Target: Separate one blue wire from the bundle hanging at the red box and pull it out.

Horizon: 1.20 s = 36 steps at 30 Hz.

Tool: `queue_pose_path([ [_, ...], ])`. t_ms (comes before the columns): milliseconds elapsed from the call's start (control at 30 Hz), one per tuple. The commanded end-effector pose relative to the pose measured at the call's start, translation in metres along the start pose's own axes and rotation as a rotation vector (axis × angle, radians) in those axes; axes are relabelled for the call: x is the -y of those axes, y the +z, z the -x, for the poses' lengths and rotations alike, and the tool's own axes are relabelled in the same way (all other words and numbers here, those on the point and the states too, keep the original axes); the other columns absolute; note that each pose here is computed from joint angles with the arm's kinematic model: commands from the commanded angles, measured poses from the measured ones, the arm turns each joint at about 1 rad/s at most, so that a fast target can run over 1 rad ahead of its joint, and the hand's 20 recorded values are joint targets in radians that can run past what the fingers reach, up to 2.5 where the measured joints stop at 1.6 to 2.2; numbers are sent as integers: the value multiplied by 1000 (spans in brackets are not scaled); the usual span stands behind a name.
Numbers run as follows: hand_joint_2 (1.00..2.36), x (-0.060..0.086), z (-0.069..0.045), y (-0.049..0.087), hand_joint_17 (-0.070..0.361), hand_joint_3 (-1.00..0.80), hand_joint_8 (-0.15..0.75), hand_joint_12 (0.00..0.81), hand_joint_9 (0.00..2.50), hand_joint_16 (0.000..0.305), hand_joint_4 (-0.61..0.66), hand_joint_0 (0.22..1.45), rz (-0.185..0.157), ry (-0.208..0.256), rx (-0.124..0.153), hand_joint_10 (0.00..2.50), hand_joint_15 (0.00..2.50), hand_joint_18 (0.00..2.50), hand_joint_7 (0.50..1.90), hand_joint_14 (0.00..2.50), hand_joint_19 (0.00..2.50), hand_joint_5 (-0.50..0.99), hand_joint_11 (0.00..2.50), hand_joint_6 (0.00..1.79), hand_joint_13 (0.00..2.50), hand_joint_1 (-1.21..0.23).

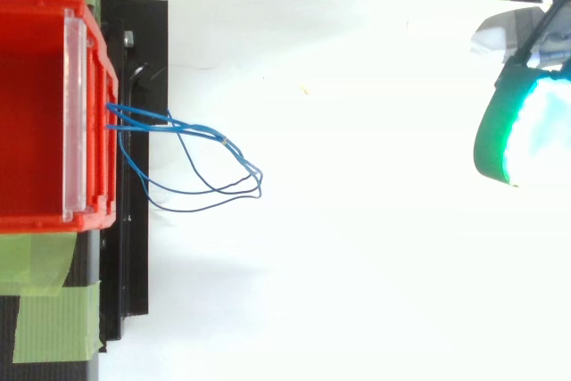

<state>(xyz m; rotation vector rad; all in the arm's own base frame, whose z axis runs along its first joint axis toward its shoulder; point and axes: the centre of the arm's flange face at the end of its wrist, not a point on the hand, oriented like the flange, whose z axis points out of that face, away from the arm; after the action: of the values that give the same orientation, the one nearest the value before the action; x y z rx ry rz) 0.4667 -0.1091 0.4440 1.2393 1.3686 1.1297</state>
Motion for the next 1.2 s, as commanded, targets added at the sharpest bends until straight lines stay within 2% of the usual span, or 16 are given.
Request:
queue_pose_path([
  [0,1000,0,0,0,125,-500,221,324,25,56,213,497,0,0,4,0,101,0,753,3,192,-234,0,502,0,-461],
  [200,1000,0,0,0,125,-500,229,327,64,55,233,498,-2,-2,5,0,105,0,762,2,194,-226,0,502,0,-471],
  [367,1000,1,3,0,124,-500,231,324,91,55,247,497,-5,-2,28,0,106,0,775,3,178,-220,18,502,0,-500],
  [533,1000,1,5,0,128,-500,227,327,95,57,255,502,-3,-3,50,0,117,0,853,3,156,-208,37,503,0,-534],
  [633,1000,4,6,2,128,-500,230,328,110,57,258,502,-13,-8,63,0,123,0,863,4,159,-205,42,503,0,-541],
  [767,1000,16,5,10,130,-500,237,334,152,58,267,505,-48,-22,84,0,102,0,883,3,137,-198,22,503,0,-578],
  [833,1000,28,3,8,130,-500,238,334,154,58,268,504,-70,-38,77,0,110,0,936,3,143,-195,30,503,0,-589],
  [967,1000,47,-1,6,127,-500,217,325,47,57,206,511,-90,-55,71,0,135,0,1064,4,158,-203,53,503,0,-600],
  [1100,1000,53,-2,9,128,-500,215,324,43,57,193,520,-72,-55,77,0,136,0,1126,4,167,-203,53,502,0,-615],
  [1167,1000,61,-3,9,127,-500,212,321,51,57,183,521,-62,-57,93,1,134,0,1156,4,173,-201,62,502,0,-618],
])
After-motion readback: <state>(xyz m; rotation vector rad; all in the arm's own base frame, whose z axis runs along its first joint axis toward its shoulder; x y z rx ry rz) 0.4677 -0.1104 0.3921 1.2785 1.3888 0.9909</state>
